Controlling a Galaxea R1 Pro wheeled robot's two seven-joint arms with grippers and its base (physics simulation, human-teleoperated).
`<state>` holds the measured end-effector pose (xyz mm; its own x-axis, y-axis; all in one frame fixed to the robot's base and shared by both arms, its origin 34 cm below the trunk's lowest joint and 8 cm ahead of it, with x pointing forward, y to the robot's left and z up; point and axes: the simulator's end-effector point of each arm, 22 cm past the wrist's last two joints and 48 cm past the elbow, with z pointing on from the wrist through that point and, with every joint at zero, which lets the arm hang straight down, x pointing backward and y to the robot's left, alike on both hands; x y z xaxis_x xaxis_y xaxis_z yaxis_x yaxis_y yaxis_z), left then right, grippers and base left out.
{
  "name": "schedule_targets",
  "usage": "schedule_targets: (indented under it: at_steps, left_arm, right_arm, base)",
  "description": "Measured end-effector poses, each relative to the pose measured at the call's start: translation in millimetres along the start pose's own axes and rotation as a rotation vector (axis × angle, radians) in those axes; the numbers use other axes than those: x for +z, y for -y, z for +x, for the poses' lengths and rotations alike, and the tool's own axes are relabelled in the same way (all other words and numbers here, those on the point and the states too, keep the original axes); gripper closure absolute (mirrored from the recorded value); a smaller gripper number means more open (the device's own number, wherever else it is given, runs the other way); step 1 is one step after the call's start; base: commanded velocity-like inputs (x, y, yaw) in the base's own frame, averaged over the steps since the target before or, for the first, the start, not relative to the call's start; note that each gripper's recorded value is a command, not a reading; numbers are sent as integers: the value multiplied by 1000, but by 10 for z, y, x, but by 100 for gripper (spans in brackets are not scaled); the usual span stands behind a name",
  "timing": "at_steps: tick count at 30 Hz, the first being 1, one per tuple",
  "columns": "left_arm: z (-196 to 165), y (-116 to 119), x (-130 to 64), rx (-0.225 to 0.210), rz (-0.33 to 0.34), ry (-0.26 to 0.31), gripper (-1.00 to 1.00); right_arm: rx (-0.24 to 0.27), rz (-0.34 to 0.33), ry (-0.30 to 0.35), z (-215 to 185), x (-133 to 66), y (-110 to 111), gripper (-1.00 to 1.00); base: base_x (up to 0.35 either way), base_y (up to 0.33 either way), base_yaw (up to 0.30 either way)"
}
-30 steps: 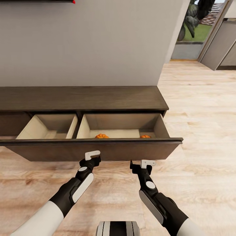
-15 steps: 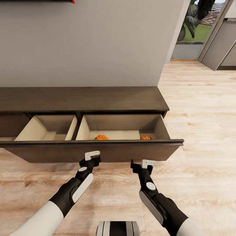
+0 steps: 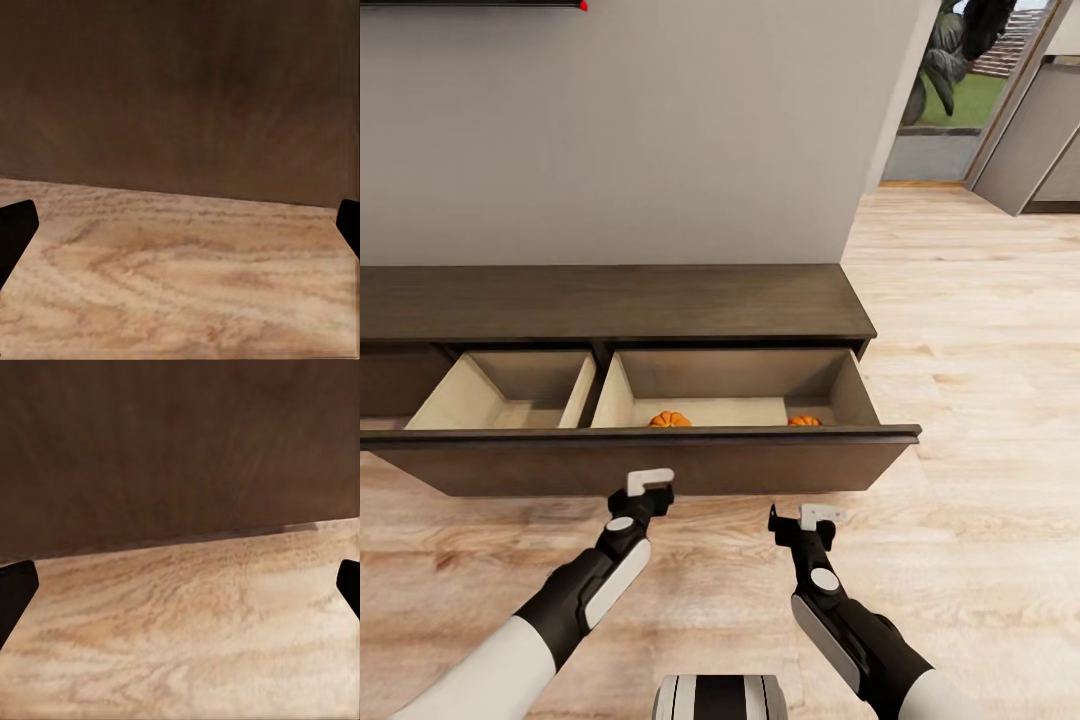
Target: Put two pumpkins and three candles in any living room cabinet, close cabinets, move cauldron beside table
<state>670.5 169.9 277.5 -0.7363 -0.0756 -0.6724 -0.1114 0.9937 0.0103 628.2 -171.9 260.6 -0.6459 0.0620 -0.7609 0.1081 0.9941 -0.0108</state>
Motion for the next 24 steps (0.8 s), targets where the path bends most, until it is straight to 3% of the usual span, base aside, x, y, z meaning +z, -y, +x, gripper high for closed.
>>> schedule_targets:
  at_steps: [6,13,24]
  left_arm:
    - [34,80,-21,24,16,0,-100]
    - [40,82,-22,27,17,0,-100]
    - [55,105,-27,33,22,-2,-100]
  right_arm:
    - [23,0,42,-62,15,21,-100]
    - [0,14,31,45,59,81,-100]
    - [-22,-13,102,-378,153,-129,-100]
  base:
    - [0,0,0]
    - [0,0,0]
    - [0,0,0]
